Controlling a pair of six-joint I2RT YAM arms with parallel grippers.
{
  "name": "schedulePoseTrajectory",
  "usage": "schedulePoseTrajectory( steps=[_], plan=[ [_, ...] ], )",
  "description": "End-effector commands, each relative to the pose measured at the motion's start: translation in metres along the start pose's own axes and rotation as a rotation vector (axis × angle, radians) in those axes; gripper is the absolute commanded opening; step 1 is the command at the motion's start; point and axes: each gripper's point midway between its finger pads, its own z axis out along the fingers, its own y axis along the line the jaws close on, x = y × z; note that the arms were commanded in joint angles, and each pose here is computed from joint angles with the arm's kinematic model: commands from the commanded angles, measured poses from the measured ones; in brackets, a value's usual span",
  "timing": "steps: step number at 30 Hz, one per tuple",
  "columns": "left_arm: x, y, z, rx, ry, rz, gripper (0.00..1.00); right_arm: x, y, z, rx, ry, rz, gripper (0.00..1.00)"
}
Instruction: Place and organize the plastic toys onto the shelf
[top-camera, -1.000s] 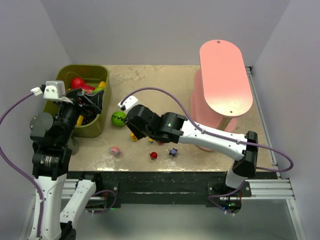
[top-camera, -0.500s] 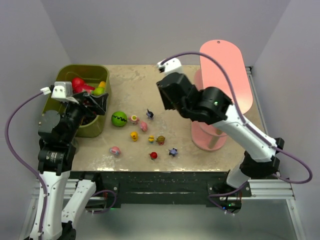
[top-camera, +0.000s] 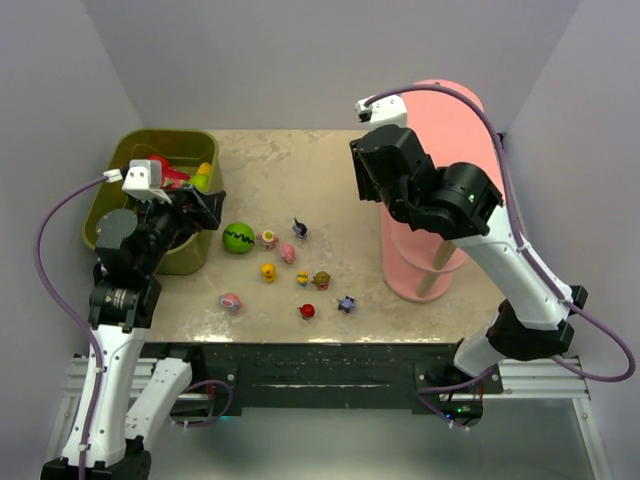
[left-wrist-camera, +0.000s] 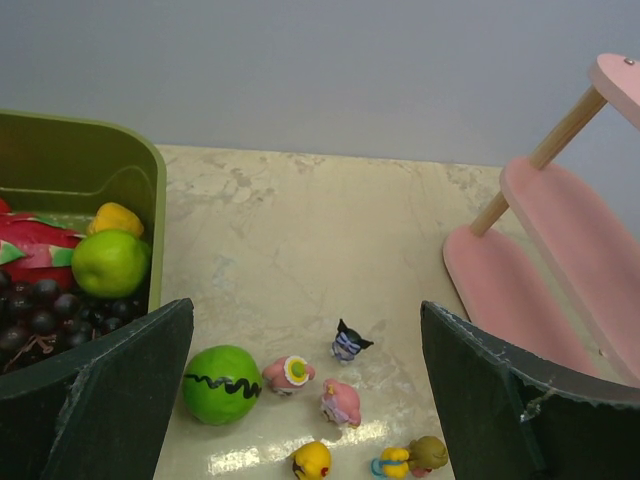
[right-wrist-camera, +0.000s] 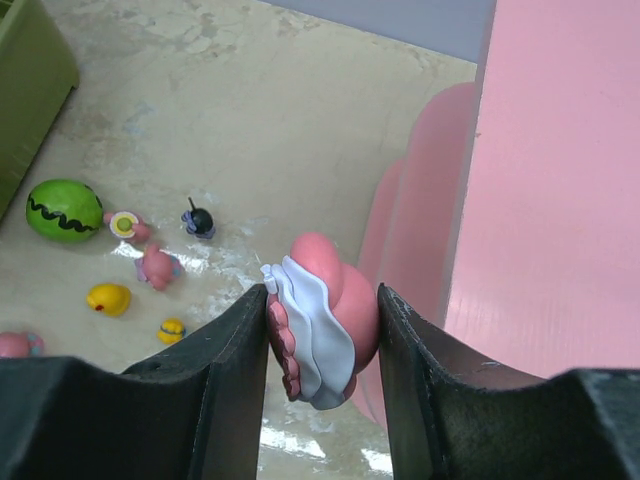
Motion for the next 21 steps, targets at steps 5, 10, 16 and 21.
schedulePoseTrajectory(
  steps=[5, 10, 16, 21],
  plan=[
    [-0.005, -0.003, 0.004, 0.023, -0.022, 0.013, 1.00, 0.004, 0.016, 0.019, -0.013, 0.004, -0.016, 0.00],
    [-0.003, -0.004, 0.006, 0.032, -0.016, 0.013, 1.00, -0.002, 0.003, 0.023, 0.025, 0.001, -0.012, 0.01],
    [0.001, -0.004, 0.010, 0.042, -0.006, 0.012, 1.00, -0.024, -0.043, 0.024, 0.126, -0.031, 0.030, 0.01],
    [0.005, -0.003, 0.011, 0.045, 0.002, 0.009, 1.00, -0.034, -0.074, 0.038, 0.209, -0.027, 0.030, 0.03]
  ],
)
